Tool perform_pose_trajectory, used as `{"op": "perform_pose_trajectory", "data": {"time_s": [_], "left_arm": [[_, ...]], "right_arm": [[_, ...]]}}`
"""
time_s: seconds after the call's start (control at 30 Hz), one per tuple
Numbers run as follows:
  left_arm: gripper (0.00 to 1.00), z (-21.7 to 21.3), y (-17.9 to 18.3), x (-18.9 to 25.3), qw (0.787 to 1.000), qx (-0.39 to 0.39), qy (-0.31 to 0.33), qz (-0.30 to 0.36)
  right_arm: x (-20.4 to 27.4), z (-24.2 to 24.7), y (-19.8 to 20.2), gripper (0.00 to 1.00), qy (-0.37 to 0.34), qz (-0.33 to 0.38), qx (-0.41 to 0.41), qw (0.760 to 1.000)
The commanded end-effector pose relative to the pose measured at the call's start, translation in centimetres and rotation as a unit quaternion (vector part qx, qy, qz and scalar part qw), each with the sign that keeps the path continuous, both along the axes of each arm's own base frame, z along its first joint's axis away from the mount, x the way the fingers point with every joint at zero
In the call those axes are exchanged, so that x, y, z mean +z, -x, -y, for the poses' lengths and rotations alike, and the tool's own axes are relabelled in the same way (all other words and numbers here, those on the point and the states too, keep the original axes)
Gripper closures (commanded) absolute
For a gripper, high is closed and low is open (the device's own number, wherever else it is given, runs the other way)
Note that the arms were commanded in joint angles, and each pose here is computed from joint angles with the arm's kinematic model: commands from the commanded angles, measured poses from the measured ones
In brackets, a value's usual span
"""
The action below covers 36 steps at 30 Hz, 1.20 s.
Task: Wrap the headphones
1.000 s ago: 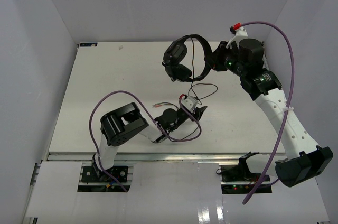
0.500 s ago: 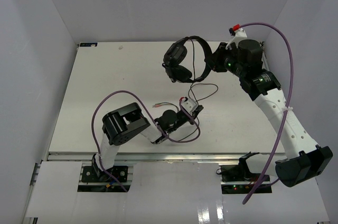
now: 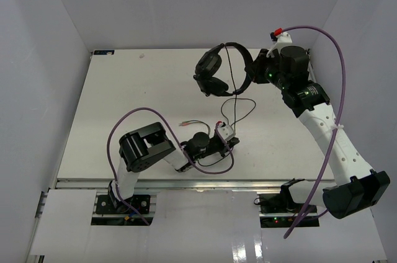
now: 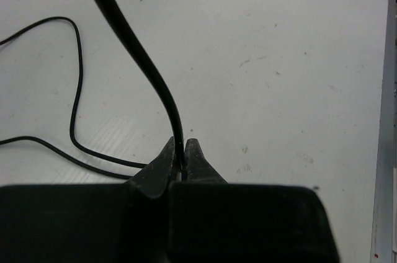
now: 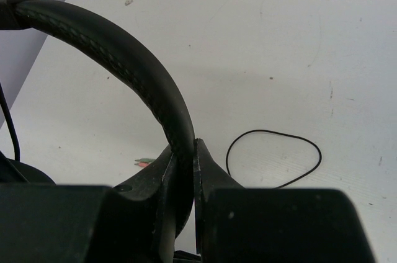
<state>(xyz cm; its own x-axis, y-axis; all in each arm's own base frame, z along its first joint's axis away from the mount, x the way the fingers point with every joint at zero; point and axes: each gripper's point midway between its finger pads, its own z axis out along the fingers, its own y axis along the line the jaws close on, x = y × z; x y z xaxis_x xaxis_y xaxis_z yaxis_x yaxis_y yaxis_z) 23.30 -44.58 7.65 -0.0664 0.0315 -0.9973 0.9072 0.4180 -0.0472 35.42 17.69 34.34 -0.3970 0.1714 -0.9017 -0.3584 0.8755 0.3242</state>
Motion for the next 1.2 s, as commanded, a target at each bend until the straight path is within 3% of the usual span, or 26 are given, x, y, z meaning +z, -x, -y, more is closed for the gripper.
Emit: {"op": "perform_pose_trajectory", "data": {"time_s": [0.0, 0.3, 0.43, 0.67, 0.83, 1.17], "left_arm": [[1.0, -1.0, 0.6, 0.0, 1.0, -0.007, -0.018, -0.008], [1.0, -3.7, -0.5, -0.6, 0.999, 0.018, -0.035, -0.018], [1.0, -6.0, -1.3, -0.2, 0.998, 0.034, -0.042, -0.018], [1.0, -10.5, -2.8, 2.4, 0.998, 0.055, -0.038, -0.01], [1.0, -13.1, -3.3, 4.7, 0.999, 0.042, -0.029, -0.018], [0.99, -14.6, -0.4, 10.5, 0.994, -0.067, -0.011, -0.087]], "right_arm": [[4.9, -0.1, 0.1, 0.92, -0.031, 0.067, 0.01, 0.997], [6.5, -0.3, 1.5, 0.92, -0.027, 0.093, 0.061, 0.993], [8.1, -0.9, 3.8, 0.92, -0.009, 0.132, 0.14, 0.981], [7.7, -2.4, 9.2, 0.92, 0.063, 0.2, 0.312, 0.927], [5.3, -2.8, 13.0, 0.92, 0.107, 0.2, 0.422, 0.878], [-1.9, 0.7, 10.6, 0.92, 0.325, 0.192, 0.355, 0.855]]}}
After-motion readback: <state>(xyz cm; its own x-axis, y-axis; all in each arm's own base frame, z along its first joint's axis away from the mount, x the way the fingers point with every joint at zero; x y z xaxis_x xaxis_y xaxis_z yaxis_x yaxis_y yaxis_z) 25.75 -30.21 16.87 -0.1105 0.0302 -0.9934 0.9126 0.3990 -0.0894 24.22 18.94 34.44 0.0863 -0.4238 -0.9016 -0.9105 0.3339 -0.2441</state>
